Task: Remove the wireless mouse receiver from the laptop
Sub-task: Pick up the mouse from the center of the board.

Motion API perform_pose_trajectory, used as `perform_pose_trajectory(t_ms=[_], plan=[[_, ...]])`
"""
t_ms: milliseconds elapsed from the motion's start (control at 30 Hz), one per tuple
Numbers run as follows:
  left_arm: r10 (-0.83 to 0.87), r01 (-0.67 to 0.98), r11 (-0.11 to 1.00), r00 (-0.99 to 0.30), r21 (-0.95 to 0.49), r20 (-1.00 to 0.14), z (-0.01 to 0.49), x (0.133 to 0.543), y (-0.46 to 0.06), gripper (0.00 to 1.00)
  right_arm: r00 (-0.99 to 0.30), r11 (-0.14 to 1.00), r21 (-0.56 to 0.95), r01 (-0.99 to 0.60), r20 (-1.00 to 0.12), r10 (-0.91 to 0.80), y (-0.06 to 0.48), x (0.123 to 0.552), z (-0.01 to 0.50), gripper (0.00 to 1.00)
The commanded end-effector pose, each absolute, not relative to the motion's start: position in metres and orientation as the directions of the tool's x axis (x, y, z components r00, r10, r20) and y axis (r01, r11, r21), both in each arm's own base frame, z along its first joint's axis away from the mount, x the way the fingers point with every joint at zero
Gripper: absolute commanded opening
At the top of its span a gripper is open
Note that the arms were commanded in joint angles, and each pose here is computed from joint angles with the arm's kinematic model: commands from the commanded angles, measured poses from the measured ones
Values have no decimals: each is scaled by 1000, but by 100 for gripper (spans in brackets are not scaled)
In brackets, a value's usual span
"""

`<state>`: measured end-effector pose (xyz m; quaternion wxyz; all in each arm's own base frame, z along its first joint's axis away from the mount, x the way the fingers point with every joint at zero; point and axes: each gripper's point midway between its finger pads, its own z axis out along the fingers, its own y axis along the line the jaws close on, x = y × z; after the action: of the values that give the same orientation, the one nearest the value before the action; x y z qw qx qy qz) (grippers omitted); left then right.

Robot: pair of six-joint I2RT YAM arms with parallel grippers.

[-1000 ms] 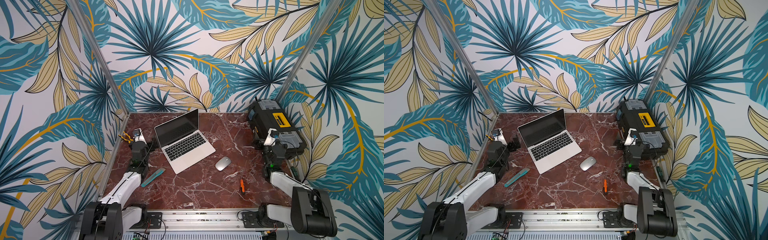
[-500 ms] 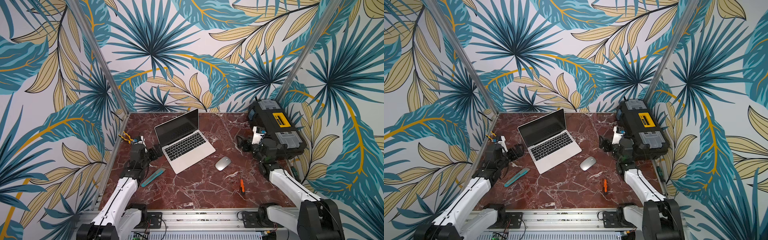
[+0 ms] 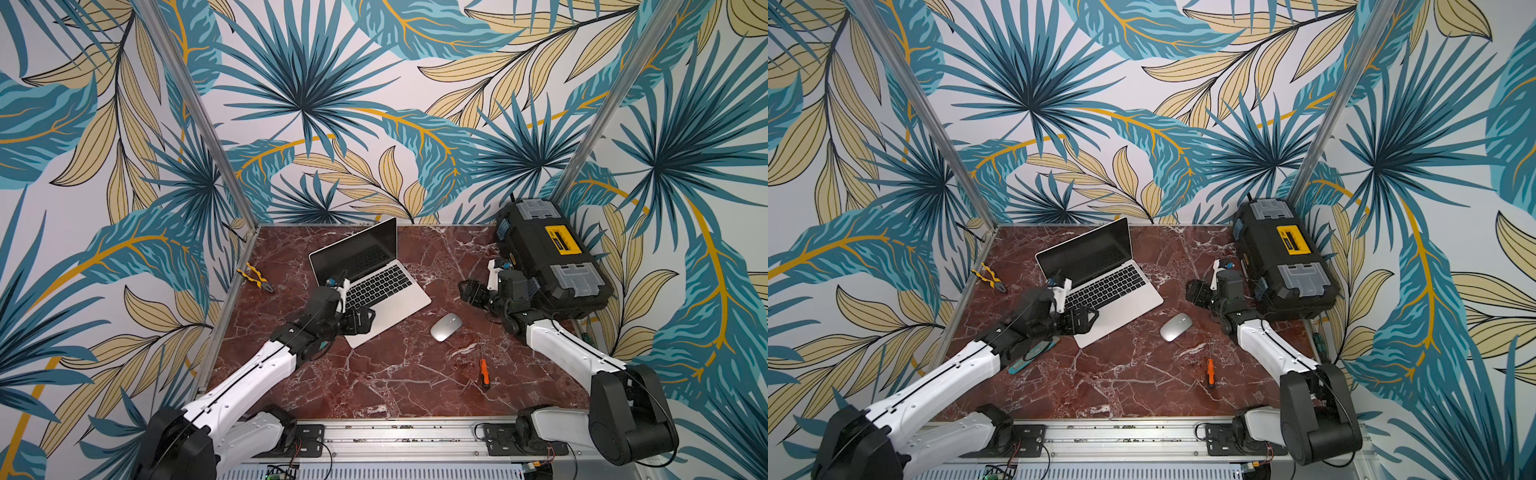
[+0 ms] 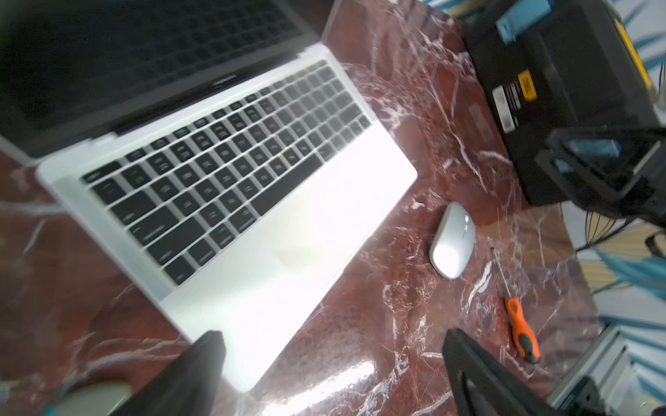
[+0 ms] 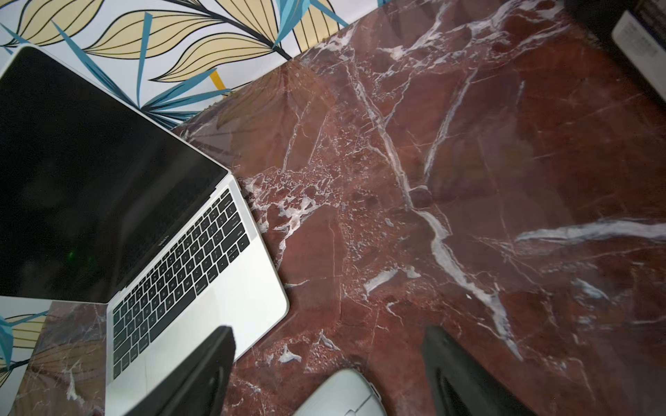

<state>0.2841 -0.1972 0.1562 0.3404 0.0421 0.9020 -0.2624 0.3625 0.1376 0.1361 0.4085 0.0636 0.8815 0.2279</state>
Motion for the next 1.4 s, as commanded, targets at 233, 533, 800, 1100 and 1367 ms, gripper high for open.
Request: perform_pose_trajectory(t_ms=[233,533,800,1100,1367], plan=[[528,697,711,-617,-93,-584,120,298,-361,89,-703,915,399,54,-635,319,105,340,112,88],[645,802,590,-540,-97,-541,79,310,-425,93,-697,918,379,120,-626,349,73,328,106,88],[700,830,555,-503,-57,-507,66,318,-439,93,-697,918,376,125,-625,351,63,325,105,88],[727,836,547,-499,-42,-472,40,312,-451,89,-682,908,396,137,-627,376,45,326,113,89],[746,824,565,-498,25,-441,28,312,-462,80,-678,897,418,146,-618,399,41,327,113,89]])
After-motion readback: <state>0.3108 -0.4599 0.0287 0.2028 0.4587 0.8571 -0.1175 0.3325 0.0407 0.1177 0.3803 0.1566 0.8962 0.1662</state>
